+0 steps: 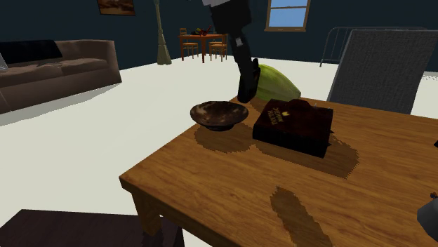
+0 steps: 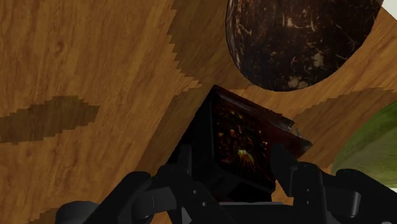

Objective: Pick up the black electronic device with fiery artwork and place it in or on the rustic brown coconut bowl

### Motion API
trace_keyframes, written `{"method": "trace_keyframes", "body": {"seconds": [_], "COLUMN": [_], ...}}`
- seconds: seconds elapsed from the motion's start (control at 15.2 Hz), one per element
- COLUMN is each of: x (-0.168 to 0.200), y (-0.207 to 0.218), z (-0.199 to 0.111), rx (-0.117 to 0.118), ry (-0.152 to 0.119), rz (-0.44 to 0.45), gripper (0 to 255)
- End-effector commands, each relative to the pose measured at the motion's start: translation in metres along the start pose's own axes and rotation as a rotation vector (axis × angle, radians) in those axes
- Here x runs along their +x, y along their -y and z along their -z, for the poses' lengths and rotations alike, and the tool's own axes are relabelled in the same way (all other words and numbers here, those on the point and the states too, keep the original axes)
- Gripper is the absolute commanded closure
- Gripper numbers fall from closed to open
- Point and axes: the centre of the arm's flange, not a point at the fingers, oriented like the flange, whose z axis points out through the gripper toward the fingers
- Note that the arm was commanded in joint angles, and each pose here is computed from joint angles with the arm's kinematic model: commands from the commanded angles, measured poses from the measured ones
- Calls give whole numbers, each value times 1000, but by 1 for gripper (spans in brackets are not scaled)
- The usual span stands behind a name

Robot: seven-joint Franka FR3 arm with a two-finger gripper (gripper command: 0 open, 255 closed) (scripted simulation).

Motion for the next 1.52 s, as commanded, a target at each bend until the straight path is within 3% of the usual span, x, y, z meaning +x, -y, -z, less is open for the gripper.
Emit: {"method": "trace_keyframes", "body": {"seconds": [0.0, 0.59, 1.45], "x": [-12, -70, -92], "y": [22, 124, 114], "z": [2, 10, -54], "rx": [0, 0, 0], "ry": [0, 0, 0], "rz": [-2, -2, -2], "gripper": [255, 255, 255]}}
